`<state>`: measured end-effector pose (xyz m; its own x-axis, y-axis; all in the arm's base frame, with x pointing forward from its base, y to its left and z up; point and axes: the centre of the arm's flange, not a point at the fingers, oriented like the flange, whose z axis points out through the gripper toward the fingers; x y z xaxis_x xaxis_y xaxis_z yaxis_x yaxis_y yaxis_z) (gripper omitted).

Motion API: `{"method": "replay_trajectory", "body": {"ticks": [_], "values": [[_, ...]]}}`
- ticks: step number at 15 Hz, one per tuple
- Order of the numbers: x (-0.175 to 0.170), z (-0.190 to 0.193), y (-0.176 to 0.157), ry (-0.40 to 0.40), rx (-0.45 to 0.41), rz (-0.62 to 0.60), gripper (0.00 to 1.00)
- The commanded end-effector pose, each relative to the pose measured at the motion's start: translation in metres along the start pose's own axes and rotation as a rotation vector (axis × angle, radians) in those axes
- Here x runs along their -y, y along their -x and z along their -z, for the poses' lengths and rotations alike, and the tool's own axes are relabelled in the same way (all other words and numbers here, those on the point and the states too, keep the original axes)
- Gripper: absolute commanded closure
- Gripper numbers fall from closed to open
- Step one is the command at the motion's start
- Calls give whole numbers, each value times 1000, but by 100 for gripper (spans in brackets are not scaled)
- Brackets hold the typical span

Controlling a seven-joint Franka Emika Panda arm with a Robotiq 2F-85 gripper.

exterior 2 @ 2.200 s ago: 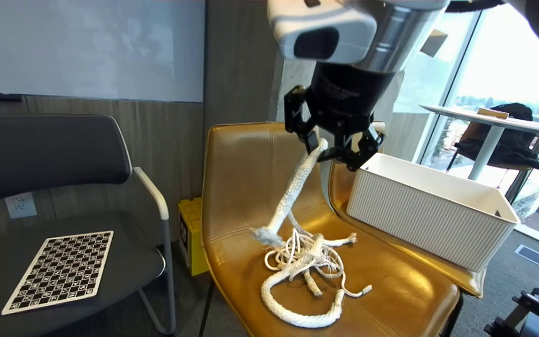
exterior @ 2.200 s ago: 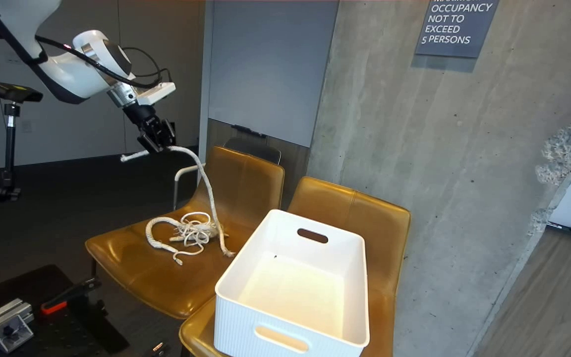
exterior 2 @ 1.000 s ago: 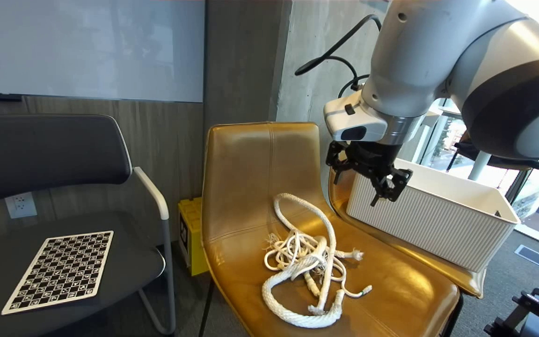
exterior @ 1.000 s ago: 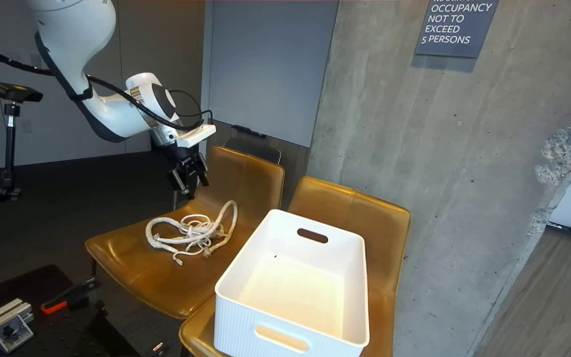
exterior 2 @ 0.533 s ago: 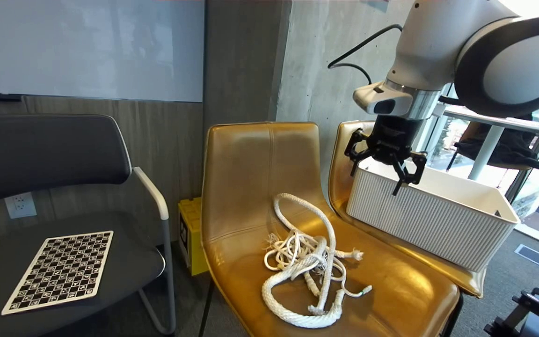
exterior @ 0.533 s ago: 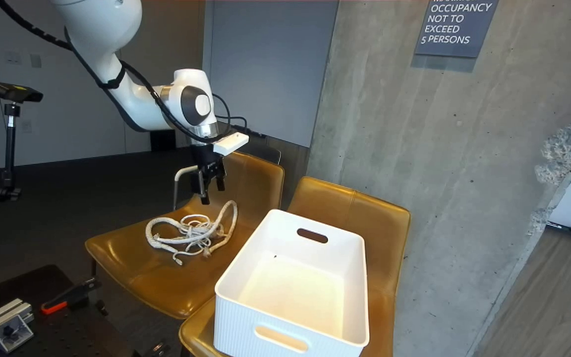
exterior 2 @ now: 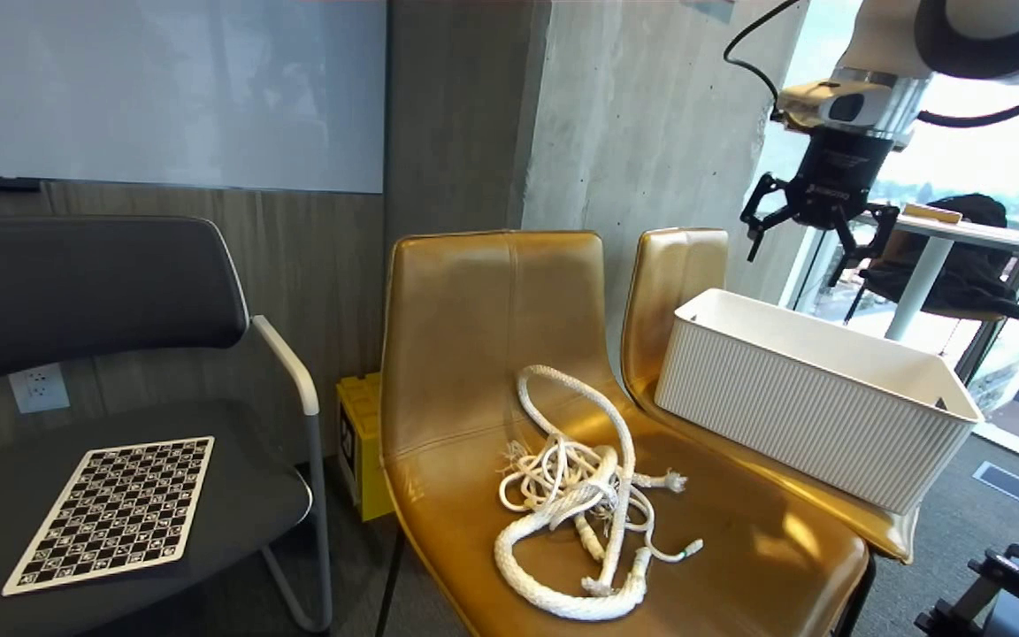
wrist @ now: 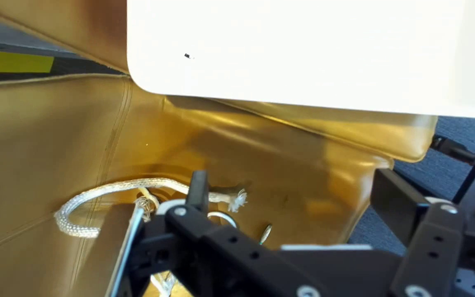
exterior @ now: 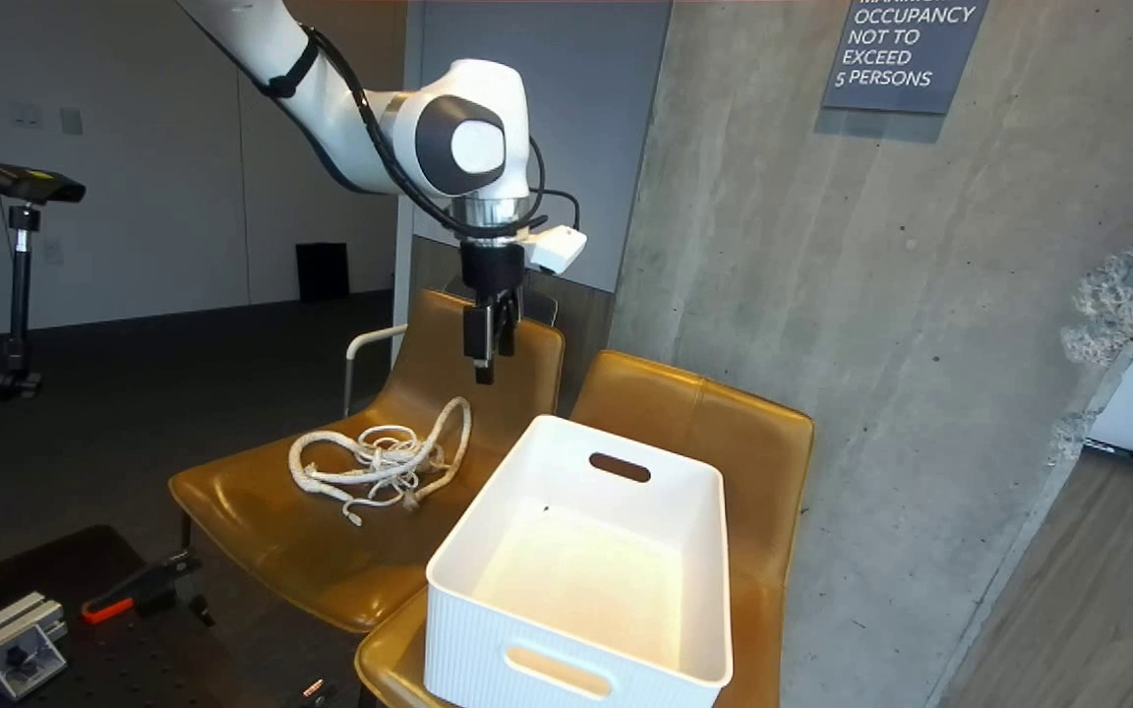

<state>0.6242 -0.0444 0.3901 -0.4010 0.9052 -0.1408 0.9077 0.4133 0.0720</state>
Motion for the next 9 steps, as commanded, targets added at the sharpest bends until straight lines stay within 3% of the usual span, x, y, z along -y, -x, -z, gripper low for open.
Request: {"method": "replay_trajectory", "body": {"ticks": [1, 5, 9], "values": [[29, -11, 34, -5, -4, 89, 0], [82, -56, 89, -25, -24, 122, 0], [120, -79, 133, 19, -55, 77, 0]]}}
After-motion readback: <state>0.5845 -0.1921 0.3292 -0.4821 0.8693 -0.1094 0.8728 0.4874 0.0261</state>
